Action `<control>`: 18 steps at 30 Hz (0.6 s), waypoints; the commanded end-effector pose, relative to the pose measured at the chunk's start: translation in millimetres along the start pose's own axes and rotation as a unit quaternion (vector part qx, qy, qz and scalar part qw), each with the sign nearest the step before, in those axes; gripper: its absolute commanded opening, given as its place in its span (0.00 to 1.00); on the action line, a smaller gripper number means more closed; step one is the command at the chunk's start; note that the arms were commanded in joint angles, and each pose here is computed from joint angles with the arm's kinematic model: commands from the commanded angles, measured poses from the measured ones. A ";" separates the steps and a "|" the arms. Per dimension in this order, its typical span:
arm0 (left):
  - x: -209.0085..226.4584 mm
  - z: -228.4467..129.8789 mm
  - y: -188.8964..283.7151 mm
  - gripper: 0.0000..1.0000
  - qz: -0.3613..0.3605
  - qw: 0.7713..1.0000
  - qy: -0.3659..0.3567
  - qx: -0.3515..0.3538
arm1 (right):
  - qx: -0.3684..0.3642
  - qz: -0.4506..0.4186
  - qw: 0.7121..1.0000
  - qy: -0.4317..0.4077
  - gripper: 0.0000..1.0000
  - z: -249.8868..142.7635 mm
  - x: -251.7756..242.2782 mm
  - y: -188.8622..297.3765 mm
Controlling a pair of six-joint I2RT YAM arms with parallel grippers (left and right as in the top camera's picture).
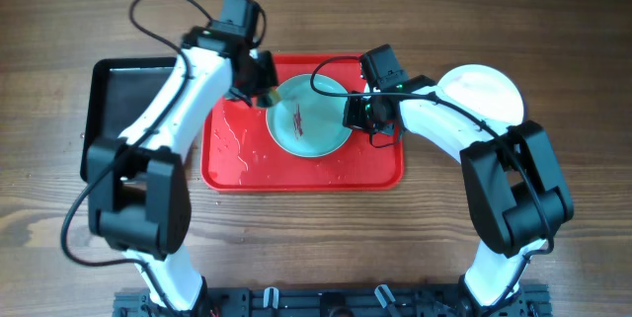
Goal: Clean dirty plates on tray and stack at the side
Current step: 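Scrub the last plate with the sponge while the right gripper holds it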
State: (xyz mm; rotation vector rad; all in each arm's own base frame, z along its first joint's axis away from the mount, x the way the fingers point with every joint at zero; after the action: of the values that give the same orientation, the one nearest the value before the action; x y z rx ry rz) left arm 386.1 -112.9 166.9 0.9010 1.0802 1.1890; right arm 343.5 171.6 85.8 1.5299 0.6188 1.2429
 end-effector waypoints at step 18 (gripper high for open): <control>-94.3 -65.0 -102.8 0.04 -0.135 0.964 -0.191 0.127 | -0.001 -0.014 1.000 -0.010 0.04 -0.3 -4.2 -11.5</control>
State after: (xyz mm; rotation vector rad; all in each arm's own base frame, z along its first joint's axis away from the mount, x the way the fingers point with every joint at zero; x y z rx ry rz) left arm 373.8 -185.3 93.3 1.1072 0.9356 0.9228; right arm 344.6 172.1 85.3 1.5395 0.5994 1.2301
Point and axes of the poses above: each gripper's point midway between its finger pads, its own y axis back along the fingers, its own x axis along the line the jaws close on, z = x × y, the point moved 9 cm from there along y, back along the fingers, and after that the axes turned 12 degrees about -y, right-handed, at the moved point
